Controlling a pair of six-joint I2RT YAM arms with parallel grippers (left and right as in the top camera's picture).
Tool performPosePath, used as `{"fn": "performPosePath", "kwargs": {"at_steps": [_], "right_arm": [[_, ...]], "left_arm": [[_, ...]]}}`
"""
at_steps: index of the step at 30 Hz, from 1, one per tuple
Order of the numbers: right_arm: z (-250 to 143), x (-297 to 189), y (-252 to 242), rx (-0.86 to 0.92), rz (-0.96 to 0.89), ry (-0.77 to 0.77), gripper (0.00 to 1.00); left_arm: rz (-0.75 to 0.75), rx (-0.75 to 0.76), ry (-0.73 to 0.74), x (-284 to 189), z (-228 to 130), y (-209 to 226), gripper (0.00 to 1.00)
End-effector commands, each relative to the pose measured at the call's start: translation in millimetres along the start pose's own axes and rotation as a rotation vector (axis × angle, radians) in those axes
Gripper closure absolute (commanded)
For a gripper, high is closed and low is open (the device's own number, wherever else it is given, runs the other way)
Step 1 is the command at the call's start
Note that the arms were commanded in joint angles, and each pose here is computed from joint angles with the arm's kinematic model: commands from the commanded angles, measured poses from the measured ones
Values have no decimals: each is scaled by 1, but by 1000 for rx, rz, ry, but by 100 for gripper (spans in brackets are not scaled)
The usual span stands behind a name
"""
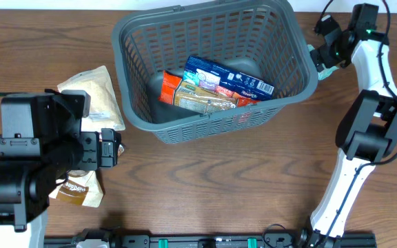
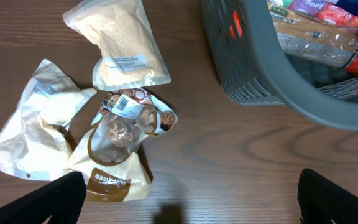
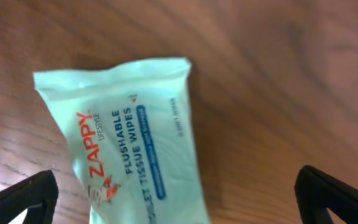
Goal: Pack container
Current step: 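Reach the right gripper to the mint-green Zappy wipes pack and grasp, then carry the wipes pack into the basket and release it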
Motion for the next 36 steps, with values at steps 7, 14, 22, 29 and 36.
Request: {"fn": "performPosePath", "kwargs": {"at_steps": [7,14,22,29,36], "right_arm": [[-13,41,26,35,105,40,9],[-12,41,27,38,107,42,31],[-11,41,28,75,110,37,66],[-8,40,25,129,99,30,91],[11,4,10,142,36,-26,99]], "left_arm": [[33,-4,-20,-5,0,3,1],[32,-4,-25,-6,0,3,1],[32,-5,-24,-6,-1,3,2],[31,-5,-24,-6,-1,3,1],[30,-4,-36,-9,-2,3,1]]}}
Point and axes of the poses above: each gripper's point midway between its finger pads, its own x axis out along the fingers, its own y axis along the line the jaws close on, z = x × y, the point moved 6 cm from there along -x, back along the fingers, and after that the axes turned 11 degrees about -x, right-handed, at the moved point
